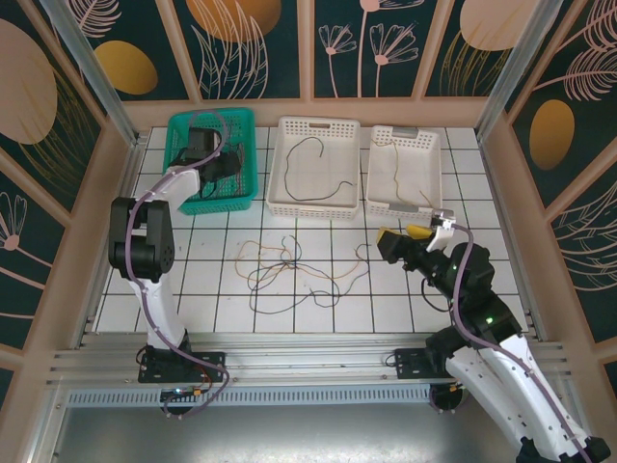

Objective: Untangle the cables

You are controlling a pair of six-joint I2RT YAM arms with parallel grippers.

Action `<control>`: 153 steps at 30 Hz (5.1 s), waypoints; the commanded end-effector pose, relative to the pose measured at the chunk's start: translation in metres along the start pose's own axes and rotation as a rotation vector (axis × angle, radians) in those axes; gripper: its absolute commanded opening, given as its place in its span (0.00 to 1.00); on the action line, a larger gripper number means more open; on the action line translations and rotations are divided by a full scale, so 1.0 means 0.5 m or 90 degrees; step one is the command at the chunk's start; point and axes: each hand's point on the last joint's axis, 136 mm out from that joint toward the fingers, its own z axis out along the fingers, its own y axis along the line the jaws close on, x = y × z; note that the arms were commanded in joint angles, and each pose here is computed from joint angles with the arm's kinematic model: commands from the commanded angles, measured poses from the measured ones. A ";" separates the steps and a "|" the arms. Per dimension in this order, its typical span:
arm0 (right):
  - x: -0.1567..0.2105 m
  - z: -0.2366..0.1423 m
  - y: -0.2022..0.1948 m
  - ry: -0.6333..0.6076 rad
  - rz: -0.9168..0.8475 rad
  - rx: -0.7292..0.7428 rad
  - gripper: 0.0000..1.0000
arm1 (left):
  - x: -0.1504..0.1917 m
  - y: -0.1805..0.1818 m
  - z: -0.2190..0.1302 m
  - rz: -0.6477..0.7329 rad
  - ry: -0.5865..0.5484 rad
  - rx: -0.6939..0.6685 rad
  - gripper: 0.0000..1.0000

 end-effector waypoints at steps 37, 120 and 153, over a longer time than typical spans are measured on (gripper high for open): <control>0.478 0.346 0.139 0.530 -0.195 -0.019 0.73 | 0.139 0.022 -0.450 -0.049 -0.120 0.067 0.98; 0.093 0.221 0.339 0.339 -0.045 -0.372 0.00 | 0.278 -0.260 -0.652 -0.045 -0.161 0.708 0.99; 0.147 0.221 0.390 0.399 -0.069 -0.414 0.00 | 0.299 -0.273 -0.647 0.004 -0.130 0.723 0.58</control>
